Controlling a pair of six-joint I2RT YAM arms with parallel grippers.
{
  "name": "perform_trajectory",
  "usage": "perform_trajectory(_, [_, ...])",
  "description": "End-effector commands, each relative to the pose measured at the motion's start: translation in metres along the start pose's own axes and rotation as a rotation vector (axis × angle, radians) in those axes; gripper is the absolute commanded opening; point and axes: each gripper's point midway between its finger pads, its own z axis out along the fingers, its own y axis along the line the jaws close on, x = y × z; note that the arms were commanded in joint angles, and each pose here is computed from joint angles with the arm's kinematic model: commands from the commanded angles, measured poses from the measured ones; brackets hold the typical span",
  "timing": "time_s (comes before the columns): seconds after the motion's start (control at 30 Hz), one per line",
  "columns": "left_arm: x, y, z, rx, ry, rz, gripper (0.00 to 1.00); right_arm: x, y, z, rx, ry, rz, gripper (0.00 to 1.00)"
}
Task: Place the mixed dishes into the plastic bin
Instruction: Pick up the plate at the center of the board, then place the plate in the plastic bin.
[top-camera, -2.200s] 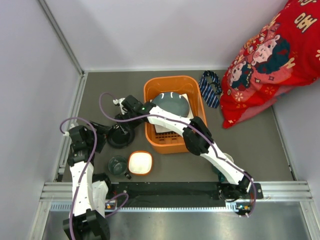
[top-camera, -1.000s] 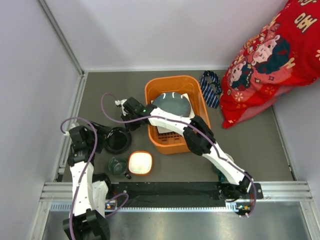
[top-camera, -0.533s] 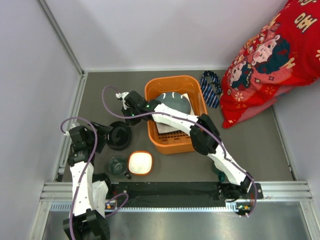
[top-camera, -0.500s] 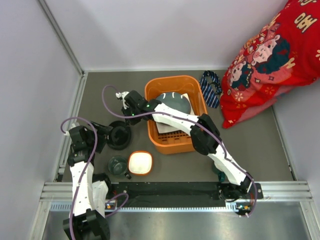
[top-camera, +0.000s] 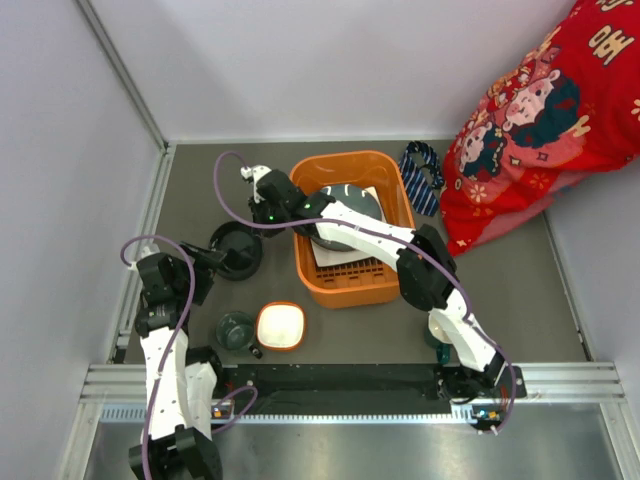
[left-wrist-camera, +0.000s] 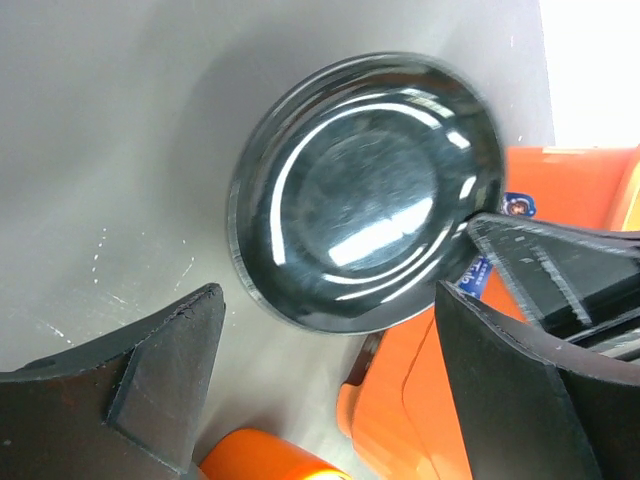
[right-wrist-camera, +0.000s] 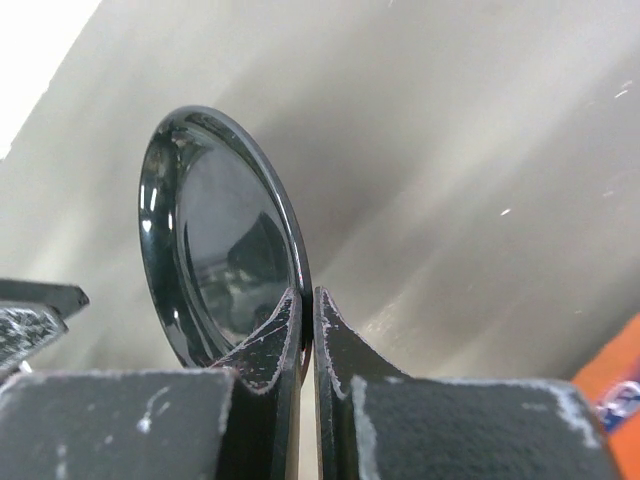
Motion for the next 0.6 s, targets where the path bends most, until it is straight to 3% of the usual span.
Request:
perform_trajectory(0.0, [-0.006,-0.018,-0.006,0.07,-0.016,0.015,0.9,-0.084,0.016,-0.051,-0.043,-0.236,0.019,0.0])
perform_trajectory(0.33, [-0.003,-0.018,-0.01,0.075,-0.01,0.021,0.96,-0.144,0.002,-0.103,0.001,-0.387,0.034,0.0])
perform_trajectory(0.57, [0.001,-0.015,-0.006,0.083,0.007,0.021,0.96,-0.178,-0.062,-0.171,0.042,-0.499,0.136,0.0])
